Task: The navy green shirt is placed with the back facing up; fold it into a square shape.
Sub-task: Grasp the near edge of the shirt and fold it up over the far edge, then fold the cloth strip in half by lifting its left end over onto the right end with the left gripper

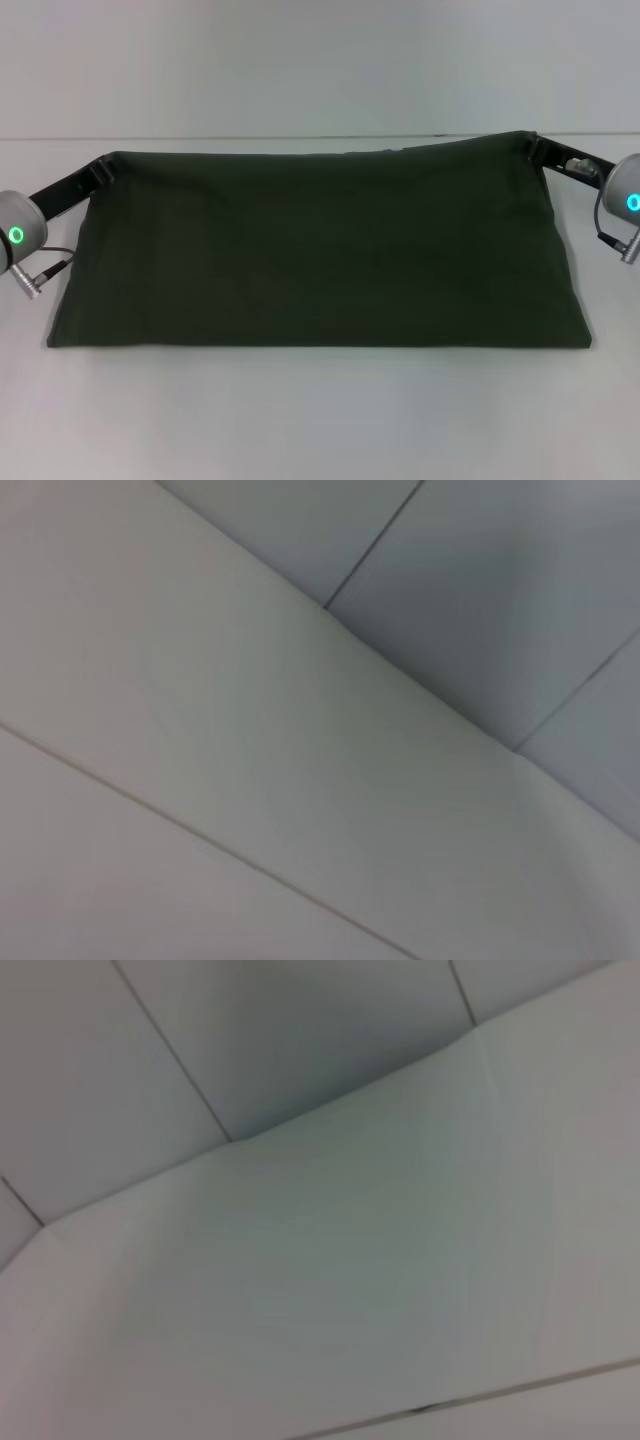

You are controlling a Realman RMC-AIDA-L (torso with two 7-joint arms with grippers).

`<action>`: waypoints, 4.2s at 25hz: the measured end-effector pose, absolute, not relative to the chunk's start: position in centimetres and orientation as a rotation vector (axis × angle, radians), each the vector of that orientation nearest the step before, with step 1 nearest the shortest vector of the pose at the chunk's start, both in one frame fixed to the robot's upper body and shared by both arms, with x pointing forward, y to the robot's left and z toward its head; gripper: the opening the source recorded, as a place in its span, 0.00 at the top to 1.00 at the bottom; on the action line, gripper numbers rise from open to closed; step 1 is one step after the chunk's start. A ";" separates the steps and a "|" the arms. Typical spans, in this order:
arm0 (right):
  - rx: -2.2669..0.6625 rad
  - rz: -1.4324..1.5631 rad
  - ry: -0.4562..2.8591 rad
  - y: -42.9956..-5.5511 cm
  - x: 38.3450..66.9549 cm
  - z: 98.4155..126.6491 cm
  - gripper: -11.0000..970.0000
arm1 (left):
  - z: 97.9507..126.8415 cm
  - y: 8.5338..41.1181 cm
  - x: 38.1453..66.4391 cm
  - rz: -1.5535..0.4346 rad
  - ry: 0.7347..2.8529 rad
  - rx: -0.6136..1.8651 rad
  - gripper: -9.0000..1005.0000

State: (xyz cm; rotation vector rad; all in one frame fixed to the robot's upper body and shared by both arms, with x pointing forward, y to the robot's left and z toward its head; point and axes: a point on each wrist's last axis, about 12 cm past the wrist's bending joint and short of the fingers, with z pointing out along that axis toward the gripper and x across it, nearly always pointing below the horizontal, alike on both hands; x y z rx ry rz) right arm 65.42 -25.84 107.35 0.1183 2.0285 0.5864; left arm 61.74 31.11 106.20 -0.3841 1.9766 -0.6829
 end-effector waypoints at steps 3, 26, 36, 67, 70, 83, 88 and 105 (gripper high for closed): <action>0.076 0.544 2.022 -25.2 65.5 107.1 0.82 | 106.0 30.9 61.8 -0.675 1.955 -0.425 0.91; 0.106 0.573 1.953 -25.8 64.5 106.5 0.25 | 105.0 30.9 61.3 -0.564 1.893 -0.413 0.35; -0.258 0.686 1.865 -24.7 62.9 107.7 0.03 | 106.0 32.9 59.6 -0.692 1.844 -0.349 0.05; -0.992 0.788 1.716 -20.5 57.8 106.6 0.03 | 104.9 34.4 56.3 -0.861 2.202 -0.359 0.06; -0.992 0.787 1.716 -20.5 57.8 106.6 0.03 | 105.4 35.1 56.1 -0.858 2.199 -0.368 0.06; -1.192 0.830 1.665 -19.2 56.5 106.2 0.03 | 107.5 39.3 49.3 -1.137 2.341 -0.514 0.06; -1.205 0.827 1.655 -19.2 56.4 106.2 0.03 | 107.2 39.8 48.8 -1.125 2.346 -0.573 0.06; -1.194 0.825 1.658 -18.9 56.4 106.1 0.03 | 106.3 40.4 49.9 -1.086 2.318 -0.847 0.07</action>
